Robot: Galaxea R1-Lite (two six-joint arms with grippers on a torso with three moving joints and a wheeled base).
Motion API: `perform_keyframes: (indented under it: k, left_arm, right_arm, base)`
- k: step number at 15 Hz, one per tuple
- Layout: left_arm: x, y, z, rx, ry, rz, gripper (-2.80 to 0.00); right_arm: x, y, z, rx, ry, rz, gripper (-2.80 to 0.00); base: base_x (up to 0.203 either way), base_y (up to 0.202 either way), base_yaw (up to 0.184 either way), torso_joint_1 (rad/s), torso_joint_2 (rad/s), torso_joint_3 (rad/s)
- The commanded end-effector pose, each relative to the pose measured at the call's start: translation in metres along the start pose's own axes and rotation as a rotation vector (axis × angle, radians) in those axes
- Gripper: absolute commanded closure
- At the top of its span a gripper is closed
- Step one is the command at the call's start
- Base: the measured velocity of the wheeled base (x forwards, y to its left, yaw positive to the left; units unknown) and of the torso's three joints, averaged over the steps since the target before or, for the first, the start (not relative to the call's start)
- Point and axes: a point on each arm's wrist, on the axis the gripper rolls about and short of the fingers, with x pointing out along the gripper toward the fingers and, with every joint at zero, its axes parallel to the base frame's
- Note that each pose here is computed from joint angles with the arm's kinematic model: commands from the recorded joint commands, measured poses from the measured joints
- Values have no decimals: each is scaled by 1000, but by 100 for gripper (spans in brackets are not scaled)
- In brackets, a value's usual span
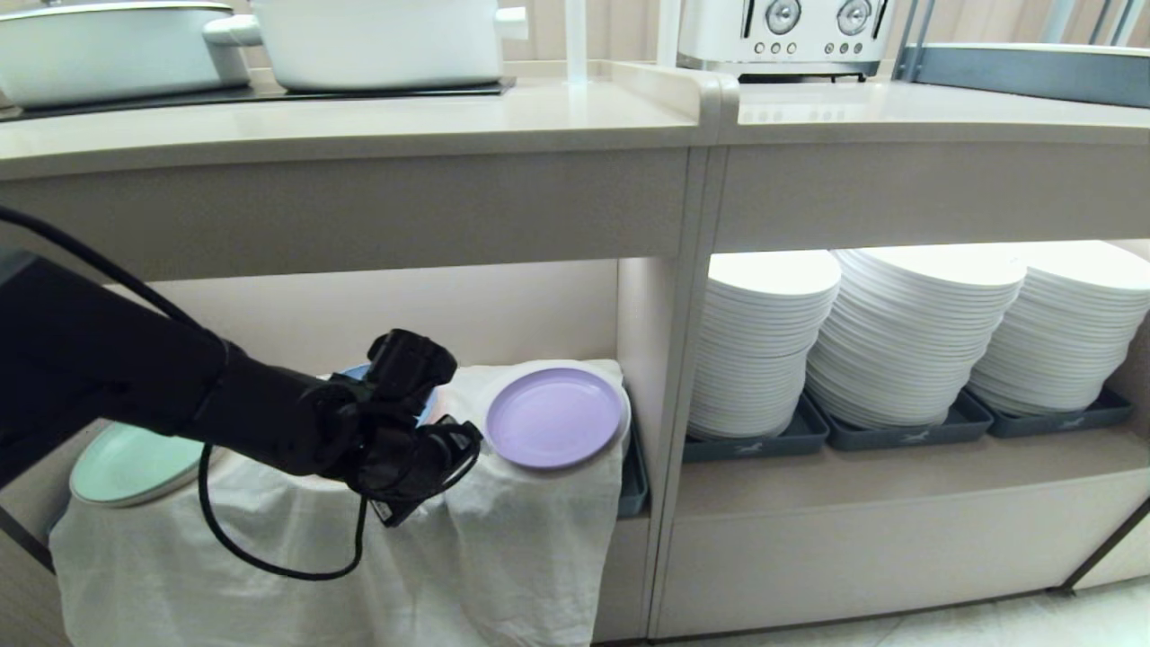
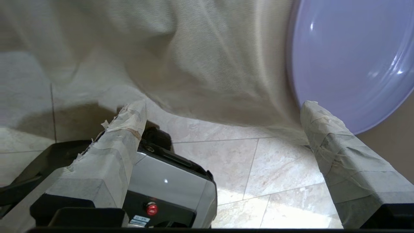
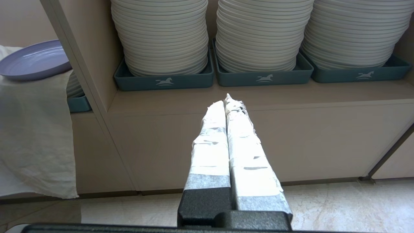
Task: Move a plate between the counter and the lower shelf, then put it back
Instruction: Pick up the plate in the cupboard
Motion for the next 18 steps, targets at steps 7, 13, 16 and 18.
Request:
perform_keyframes:
  k: [7,13,16,18]
  left_arm:
    - [-19,23,-25,23,1,54,0]
    - [-44,39,-40,54,-6,49,0]
    - [-59,51,-44,54,-22,42,0]
    - [-71,59,-46,54,-34,28,0]
  right_arm:
    - [0,0,0,0,0,-2,0]
    - [0,0,0,0,0,-1,0]
    - [0,0,0,0,0,1,0]
    - [0,0,0,0,0,1,0]
  base:
    - [0,0,0,0,0,0]
    - [0,0,0,0,0,0]
    - [0,0,0,0,0,0]
    - [0,0,0,0,0,0]
